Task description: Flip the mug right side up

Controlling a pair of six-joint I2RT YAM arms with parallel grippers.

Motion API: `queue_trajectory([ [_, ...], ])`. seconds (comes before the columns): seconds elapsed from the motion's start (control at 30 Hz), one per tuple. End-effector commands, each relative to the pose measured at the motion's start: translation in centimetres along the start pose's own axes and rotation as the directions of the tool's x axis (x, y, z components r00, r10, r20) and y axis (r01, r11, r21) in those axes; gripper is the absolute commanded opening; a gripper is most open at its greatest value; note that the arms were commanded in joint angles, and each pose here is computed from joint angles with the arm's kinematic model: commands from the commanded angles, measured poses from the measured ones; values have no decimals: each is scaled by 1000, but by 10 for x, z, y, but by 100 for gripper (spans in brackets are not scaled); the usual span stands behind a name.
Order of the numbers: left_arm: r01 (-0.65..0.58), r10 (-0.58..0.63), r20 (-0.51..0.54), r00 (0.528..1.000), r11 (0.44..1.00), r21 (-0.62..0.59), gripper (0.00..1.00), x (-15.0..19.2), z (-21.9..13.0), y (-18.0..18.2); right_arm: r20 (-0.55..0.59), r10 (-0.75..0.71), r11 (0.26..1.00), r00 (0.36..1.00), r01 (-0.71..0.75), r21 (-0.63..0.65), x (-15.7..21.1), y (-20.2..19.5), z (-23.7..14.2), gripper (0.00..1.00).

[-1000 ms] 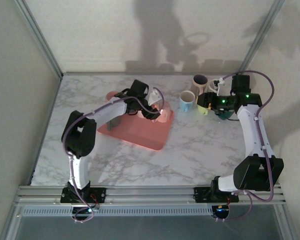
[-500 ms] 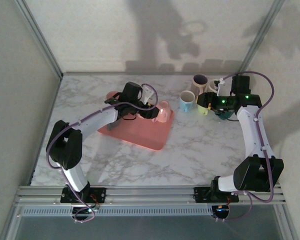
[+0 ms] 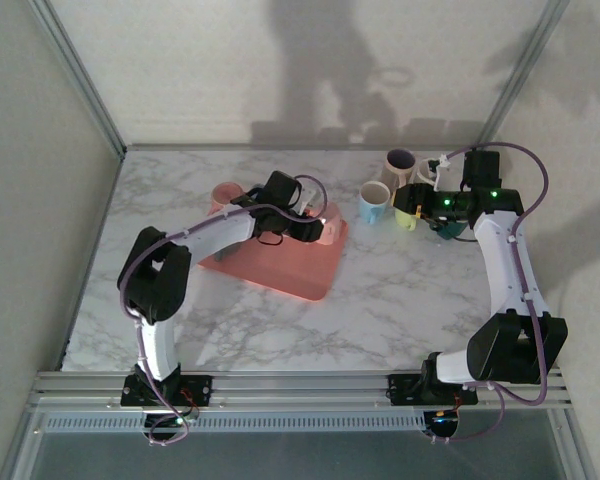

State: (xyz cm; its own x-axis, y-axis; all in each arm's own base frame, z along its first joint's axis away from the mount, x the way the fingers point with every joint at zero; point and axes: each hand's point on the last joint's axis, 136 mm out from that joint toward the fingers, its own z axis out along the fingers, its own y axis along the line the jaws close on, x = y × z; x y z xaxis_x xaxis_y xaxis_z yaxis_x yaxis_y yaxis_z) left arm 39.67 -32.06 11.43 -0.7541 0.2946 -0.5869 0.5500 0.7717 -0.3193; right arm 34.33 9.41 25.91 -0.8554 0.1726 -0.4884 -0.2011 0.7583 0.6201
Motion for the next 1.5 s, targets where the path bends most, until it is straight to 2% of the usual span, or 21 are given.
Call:
queue_trajectory([
  [0.0, -38, 39, 3, 999, 998, -58, 54, -7, 6, 3, 8, 0, 999, 1000, 0, -36, -2, 10, -3, 60],
  [0.2, -48, 47, -15, 999, 995, -91, 50, -1, 17, 10, 13, -3, 999, 1000, 3, -40, -4, 12, -5, 59],
  [0.47, -82, 80, -27, 996, 993, -90, 49, 5, 29, 11, 11, -3, 999, 1000, 3, -46, -5, 13, -5, 59],
  [0.87, -110, 108, -28, 994, 990, -92, 37, 0, 42, 9, 14, -6, 999, 1000, 6, -45, -5, 15, -8, 59],
  [0.97, -123, 121, -21, 992, 988, -94, 30, -2, 42, 7, 17, -9, 999, 1000, 10, -47, -6, 17, -10, 59],
  [1.27, -179, 184, 42, 982, 977, -115, 8, -23, 11, -7, 34, -2, 998, 999, 4, -64, -1, 24, -16, 59],
  [1.47, -163, 167, 144, 975, 986, -36, 1, -50, -31, -36, 33, 15, 995, 999, -12, -98, 7, 28, -17, 59],
])
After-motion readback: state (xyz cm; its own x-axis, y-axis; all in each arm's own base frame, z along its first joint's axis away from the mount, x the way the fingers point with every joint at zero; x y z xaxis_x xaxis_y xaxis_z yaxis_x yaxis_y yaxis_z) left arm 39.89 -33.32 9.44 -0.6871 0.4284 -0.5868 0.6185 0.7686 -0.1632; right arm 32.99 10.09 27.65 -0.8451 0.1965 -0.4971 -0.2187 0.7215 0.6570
